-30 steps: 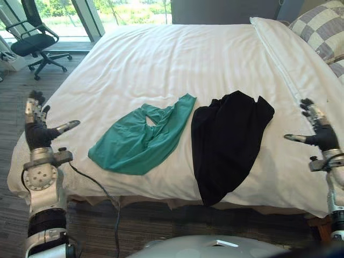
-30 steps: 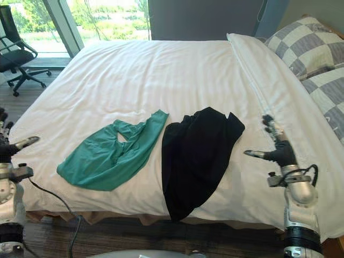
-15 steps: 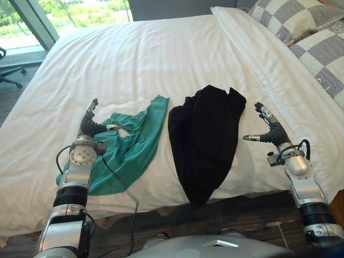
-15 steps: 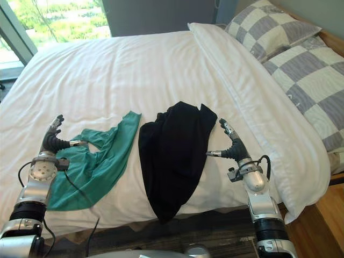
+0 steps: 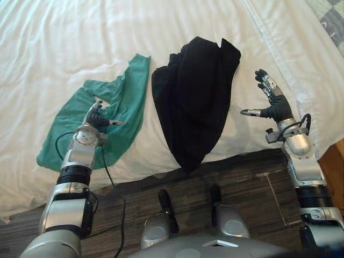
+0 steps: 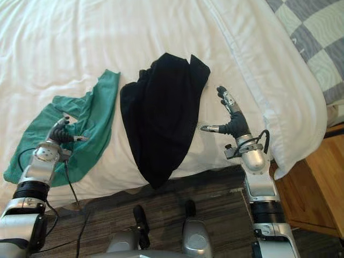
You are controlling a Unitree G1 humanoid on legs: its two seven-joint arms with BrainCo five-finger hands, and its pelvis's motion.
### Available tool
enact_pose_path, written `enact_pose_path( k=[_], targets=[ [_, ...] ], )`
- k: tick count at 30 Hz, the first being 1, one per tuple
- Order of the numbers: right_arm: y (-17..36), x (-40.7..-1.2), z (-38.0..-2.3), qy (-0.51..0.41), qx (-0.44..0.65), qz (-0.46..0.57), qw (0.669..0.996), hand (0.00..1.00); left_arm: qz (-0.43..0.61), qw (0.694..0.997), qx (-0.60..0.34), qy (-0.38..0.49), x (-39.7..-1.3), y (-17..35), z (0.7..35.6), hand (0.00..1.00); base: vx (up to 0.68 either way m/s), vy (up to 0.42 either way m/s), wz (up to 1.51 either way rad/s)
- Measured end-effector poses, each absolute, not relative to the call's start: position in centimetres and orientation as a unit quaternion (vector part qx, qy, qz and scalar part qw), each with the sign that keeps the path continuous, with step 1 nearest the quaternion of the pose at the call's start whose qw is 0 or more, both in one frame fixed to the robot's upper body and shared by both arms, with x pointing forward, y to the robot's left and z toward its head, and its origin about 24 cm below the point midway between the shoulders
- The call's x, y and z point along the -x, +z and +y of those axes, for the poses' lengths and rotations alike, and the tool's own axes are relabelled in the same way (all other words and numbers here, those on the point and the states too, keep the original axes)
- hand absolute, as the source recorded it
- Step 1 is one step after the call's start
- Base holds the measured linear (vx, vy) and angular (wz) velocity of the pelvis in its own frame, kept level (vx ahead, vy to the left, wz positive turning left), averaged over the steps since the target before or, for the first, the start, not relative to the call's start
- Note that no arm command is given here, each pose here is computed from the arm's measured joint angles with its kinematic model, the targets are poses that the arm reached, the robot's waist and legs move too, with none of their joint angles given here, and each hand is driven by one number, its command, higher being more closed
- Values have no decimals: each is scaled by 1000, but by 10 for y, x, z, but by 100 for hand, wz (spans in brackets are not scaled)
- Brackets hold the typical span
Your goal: Tidy the bed and pick cloth on bed and put in laundry
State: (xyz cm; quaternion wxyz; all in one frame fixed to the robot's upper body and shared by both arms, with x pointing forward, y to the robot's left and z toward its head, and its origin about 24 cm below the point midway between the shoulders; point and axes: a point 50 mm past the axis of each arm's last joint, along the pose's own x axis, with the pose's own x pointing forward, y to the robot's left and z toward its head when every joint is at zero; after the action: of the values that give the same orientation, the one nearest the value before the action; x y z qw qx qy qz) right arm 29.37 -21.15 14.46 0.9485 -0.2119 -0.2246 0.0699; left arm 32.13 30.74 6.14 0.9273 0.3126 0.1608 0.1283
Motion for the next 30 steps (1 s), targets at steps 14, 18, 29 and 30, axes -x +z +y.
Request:
enact_pose_path(
  k=[14,18,29,30],
  targets=[
    [221,-286,-172,127,213,-393,886,0,99,911,-331,225,-339,96,304,100,-19,-1,-3],
    [223,-281,-157,155,244,-403,868,0,80,919,-310,228,-338,100,308,100,28,-1,6],
    [238,-292,-153,115,394,-370,833,0,-70,979,-167,97,-309,103,287,100,75,10,29],
    [238,-294,-154,110,403,-365,832,0,-75,981,-158,87,-308,102,284,100,110,6,26]
  ],
)
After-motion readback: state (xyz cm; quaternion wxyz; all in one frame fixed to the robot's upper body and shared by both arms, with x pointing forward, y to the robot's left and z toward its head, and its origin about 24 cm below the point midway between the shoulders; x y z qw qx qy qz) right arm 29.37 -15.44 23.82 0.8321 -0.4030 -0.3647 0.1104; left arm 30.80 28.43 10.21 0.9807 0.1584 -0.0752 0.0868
